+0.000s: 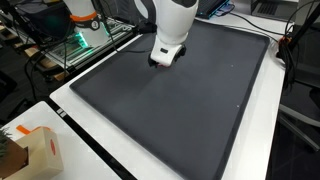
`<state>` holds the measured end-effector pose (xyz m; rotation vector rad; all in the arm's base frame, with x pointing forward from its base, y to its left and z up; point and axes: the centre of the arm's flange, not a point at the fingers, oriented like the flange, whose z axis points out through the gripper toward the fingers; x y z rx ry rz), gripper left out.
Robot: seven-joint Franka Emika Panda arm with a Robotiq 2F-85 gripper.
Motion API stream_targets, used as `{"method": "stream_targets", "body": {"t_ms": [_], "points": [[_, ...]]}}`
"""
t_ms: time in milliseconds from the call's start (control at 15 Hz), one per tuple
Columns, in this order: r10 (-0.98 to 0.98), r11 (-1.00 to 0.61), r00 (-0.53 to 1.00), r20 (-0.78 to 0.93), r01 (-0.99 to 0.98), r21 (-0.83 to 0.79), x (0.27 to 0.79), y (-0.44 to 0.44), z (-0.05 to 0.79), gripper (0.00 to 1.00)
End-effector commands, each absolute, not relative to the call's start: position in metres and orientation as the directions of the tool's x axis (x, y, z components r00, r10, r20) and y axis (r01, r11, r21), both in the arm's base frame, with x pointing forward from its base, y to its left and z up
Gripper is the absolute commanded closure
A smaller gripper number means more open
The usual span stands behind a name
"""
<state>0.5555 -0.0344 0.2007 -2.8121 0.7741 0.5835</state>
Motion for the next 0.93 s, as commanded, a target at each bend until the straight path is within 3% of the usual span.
{"method": "stream_targets", "body": {"t_ms": [0,400,867], "points": [[-0.321,-0.937,0.861,-0.395,-0.350,-0.001,0.575,-0.007,0.204,0.00],[-0.049,-0.999,0.931,-0.363,-0.040,0.032,0.587,0.053,0.208,0.00],[0.276,-0.944,0.884,-0.377,0.323,0.067,0.568,0.119,0.206,0.00]]}}
